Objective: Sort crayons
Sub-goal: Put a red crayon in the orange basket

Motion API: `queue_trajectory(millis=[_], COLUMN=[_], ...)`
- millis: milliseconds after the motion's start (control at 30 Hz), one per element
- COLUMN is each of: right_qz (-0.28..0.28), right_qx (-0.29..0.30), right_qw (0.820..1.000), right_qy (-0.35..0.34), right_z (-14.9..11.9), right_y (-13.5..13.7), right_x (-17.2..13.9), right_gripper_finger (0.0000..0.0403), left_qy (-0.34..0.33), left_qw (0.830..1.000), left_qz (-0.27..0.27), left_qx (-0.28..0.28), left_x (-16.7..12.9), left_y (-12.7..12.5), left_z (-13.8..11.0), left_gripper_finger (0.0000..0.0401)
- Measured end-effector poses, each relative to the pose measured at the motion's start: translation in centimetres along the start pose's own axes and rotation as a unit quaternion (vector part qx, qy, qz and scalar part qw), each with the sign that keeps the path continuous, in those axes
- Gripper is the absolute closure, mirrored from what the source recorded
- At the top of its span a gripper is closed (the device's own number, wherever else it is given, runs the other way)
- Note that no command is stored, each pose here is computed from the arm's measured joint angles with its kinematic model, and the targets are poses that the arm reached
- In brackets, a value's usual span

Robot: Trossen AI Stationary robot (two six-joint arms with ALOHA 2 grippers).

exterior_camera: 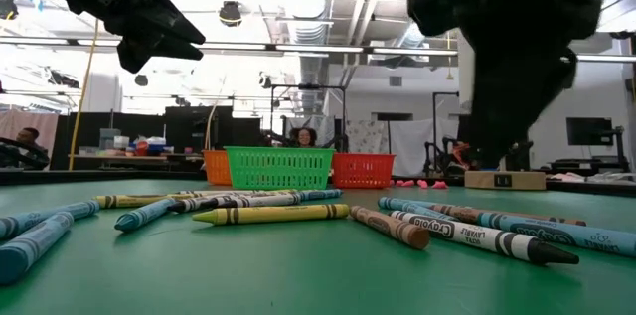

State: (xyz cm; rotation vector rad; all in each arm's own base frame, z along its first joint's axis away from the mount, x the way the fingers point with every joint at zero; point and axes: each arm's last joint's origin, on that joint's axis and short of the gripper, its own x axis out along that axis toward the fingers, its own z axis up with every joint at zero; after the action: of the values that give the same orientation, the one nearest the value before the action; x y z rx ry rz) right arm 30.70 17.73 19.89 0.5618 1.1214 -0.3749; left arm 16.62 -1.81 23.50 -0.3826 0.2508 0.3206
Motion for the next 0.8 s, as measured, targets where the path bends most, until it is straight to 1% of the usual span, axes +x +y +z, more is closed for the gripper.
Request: queue_trajectory(millis=[100,433,567,800], right_qz=[-0.012,-0.007,-0.006,-0.011], right_qx=[-0.003,-0.031,-0.025,-0.028], right_qw=[1.000,0.998,0.998,0.998], right_qy=[0.006,0.051,0.050,0.052], right_z=[-0.2,-1.1,-1.3,-1.6], right_y=[-0.1,0.2,-0.1,-0.2], right_x=[0.4,2.5,3.0,2.9], right_gripper_finger=[0.0239,0.0239,0.0239,0.0239], left_qy=[0.000,0.000,0.000,-0.001], left_qw=[1.000,1.000,1.000,1.000], left_qz=[0.000,0.001,0.000,0.000], left_qx=[0.000,-0.013,-0.018,-0.023], left_x=[0.0,0.0,0.0,0.0], left_y=[0.0,0.0,0.0,0.0], left_z=[0.0,0.0,0.0,0.0], left_gripper_finger=[0.0270,0.0270,0.0270,0.0270])
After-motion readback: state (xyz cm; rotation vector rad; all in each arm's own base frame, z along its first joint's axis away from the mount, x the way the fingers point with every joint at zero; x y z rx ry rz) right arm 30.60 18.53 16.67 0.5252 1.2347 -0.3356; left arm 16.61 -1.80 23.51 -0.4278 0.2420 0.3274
